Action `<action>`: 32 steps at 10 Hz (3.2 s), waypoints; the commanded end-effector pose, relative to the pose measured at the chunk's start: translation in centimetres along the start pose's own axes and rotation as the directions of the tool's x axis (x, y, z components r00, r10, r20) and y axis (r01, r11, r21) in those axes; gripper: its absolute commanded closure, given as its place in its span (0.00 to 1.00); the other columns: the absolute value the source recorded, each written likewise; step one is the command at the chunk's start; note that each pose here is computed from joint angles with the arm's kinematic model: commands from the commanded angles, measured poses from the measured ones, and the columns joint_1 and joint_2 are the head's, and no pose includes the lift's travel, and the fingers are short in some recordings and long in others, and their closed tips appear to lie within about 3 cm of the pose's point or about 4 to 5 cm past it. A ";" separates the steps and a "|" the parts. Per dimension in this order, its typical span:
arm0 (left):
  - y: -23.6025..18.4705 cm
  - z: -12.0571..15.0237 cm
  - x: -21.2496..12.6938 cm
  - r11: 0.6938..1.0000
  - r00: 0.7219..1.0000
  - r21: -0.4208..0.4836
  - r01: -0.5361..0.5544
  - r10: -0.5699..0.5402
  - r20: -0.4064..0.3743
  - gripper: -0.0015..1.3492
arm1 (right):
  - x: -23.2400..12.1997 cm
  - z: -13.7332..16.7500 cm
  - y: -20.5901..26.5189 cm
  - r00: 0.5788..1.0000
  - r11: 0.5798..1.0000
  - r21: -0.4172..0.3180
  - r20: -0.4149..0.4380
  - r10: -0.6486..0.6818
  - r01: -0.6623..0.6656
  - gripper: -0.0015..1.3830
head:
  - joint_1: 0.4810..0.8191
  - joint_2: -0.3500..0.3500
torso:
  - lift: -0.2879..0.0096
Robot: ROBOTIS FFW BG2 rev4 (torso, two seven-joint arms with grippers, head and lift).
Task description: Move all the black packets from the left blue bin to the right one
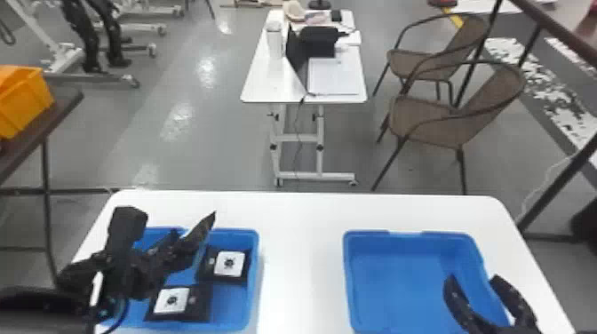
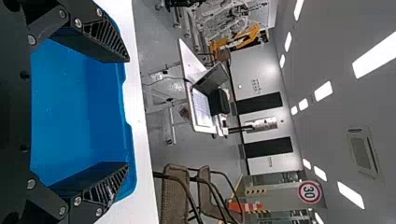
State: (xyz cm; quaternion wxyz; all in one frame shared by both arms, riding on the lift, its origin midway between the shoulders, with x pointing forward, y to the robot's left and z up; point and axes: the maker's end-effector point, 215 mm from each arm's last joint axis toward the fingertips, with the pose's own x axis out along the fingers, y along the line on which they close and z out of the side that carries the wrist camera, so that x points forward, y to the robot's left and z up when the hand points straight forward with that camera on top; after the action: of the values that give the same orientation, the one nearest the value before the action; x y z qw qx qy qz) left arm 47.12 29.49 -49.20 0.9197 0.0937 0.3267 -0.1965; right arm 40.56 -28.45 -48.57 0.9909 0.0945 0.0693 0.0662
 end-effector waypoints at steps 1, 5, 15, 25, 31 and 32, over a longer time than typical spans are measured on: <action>-2.1 5.4 -0.5 0.991 0.998 0.136 -0.007 -0.001 0.062 0.82 | 0.6 1.2 1.3 0.999 1.000 0.023 0.032 0.019 -0.019 0.18 | 0.63 0.53 | 0.97; -9.6 16.4 2.7 0.746 0.985 0.659 -0.100 -0.022 0.174 0.82 | 5.4 7.2 9.3 0.967 0.968 0.152 0.194 0.168 -0.199 0.17 | 0.63 0.42 | 0.97; -26.6 21.9 7.7 0.593 0.816 0.803 -0.063 -0.433 0.383 0.82 | 10.9 12.0 15.6 0.896 0.874 0.251 0.279 0.346 -0.416 0.17 | 0.63 0.28 | 0.97; -26.6 23.7 7.3 0.634 0.794 0.764 -0.118 -0.402 0.456 0.81 | 11.1 10.3 17.2 0.899 0.853 0.299 0.235 0.369 -0.428 0.92 | 0.63 0.25 | 0.97; -26.8 24.0 6.9 0.639 0.784 0.759 -0.128 -0.404 0.472 0.81 | 11.0 8.8 16.2 0.910 0.813 0.414 0.249 0.332 -0.410 0.30 | 0.63 0.25 | 0.97; -26.5 24.2 6.7 0.647 0.778 0.750 -0.137 -0.398 0.486 0.81 | 11.0 8.8 16.5 0.908 0.809 0.417 0.248 0.338 -0.415 0.29 | 0.63 0.25 | 0.97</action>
State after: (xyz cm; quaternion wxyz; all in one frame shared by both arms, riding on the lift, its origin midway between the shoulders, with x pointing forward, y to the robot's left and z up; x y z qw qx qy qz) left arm 54.32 -3.83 -36.21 0.8308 0.3720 -0.0926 -0.4035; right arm 50.72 -12.92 -38.31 0.9119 0.3365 -0.0164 0.2342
